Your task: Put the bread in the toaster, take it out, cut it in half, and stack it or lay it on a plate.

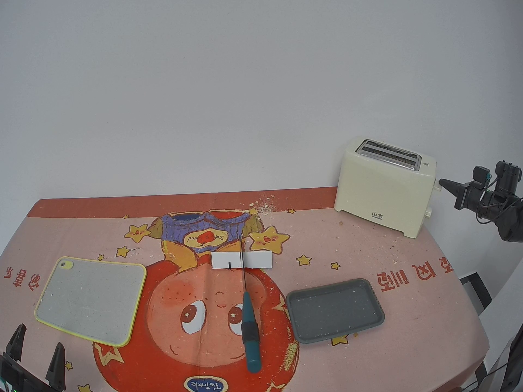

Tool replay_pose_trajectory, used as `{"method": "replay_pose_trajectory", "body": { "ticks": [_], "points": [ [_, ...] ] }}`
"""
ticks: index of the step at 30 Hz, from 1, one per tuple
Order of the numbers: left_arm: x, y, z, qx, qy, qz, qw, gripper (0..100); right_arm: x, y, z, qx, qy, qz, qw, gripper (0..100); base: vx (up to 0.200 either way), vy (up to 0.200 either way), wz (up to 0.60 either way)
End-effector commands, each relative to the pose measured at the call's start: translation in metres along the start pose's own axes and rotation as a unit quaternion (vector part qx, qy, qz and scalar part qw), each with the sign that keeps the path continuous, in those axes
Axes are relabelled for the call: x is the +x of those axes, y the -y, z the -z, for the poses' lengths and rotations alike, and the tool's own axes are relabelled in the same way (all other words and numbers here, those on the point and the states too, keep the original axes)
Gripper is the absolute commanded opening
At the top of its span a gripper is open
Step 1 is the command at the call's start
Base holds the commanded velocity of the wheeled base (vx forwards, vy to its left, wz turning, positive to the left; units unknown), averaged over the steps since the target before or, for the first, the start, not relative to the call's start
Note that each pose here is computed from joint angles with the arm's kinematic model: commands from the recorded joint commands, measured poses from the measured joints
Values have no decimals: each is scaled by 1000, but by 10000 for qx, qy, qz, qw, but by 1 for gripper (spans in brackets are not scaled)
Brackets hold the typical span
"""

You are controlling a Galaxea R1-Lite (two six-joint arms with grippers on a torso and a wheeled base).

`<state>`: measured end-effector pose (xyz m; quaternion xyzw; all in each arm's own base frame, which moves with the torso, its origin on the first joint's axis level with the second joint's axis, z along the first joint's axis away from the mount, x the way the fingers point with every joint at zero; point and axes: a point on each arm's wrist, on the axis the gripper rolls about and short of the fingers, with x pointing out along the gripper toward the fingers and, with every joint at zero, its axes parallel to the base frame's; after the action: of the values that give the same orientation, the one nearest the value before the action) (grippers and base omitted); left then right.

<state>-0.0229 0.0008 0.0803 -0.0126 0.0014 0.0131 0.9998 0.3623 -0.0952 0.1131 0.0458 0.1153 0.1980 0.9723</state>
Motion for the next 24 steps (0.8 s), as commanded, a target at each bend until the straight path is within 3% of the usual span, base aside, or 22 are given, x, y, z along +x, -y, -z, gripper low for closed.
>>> {"method": "replay_pose_trajectory", "body": {
  "ticks": [1,24],
  "points": [
    [1,0,5,-2,-45,-1,10000,100,6,2,12,-8,-36,-20,10000,0,0,0,0],
    [1,0,5,-2,-45,-1,10000,100,7,2,24,54,-131,-17,9999,0,0,0,0]
  ]
}}
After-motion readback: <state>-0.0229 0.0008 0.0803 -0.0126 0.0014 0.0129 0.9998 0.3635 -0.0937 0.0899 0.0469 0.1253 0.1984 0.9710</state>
